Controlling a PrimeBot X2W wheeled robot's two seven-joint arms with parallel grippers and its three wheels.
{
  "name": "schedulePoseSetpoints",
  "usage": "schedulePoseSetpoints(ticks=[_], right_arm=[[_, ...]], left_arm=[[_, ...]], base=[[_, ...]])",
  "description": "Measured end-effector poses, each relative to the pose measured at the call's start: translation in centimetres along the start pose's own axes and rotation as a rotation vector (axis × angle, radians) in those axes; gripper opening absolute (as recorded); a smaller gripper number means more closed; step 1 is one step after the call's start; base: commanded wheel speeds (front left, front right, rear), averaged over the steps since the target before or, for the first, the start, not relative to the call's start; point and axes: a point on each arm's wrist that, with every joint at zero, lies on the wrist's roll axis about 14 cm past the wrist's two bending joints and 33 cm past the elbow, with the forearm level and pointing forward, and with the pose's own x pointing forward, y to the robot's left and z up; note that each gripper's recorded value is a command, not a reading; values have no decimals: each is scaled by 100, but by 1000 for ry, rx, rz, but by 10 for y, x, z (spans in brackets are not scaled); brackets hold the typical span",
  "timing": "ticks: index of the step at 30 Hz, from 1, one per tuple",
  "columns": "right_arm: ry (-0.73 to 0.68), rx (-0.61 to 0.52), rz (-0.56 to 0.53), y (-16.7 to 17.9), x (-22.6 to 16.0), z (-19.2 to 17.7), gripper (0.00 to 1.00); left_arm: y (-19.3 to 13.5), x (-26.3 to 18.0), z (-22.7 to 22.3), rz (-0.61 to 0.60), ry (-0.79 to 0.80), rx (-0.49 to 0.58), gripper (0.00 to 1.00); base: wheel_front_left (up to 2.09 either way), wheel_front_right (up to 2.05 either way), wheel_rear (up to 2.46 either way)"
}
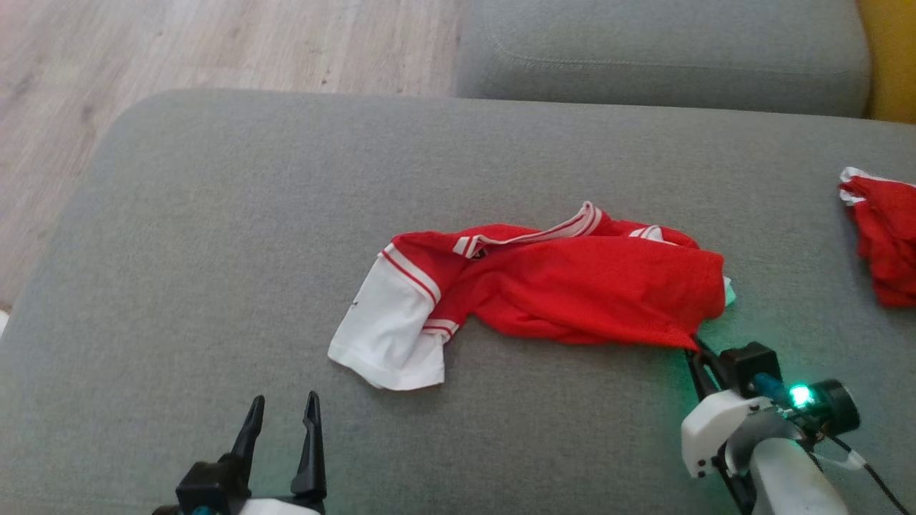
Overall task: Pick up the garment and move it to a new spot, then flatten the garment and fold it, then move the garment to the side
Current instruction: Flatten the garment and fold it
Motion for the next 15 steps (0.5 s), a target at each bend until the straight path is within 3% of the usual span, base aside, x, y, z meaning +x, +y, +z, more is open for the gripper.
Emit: schedulePoseSetpoints(ticks=[6, 14, 15], right_arm=[[-73, -48, -77, -23, -19, 12, 0], [9, -50, -120, -29, -50, -19, 1], [16, -48, -123, -29, -51, -21, 40]], left_arm=[[-10, 3, 3, -36, -8, -3, 100], [-20, 4, 2, -68, -6, 3, 100], [-20, 5, 2, -69, -4, 3, 100]], base=[[0, 0, 0], [0, 0, 0], [0, 0, 0]])
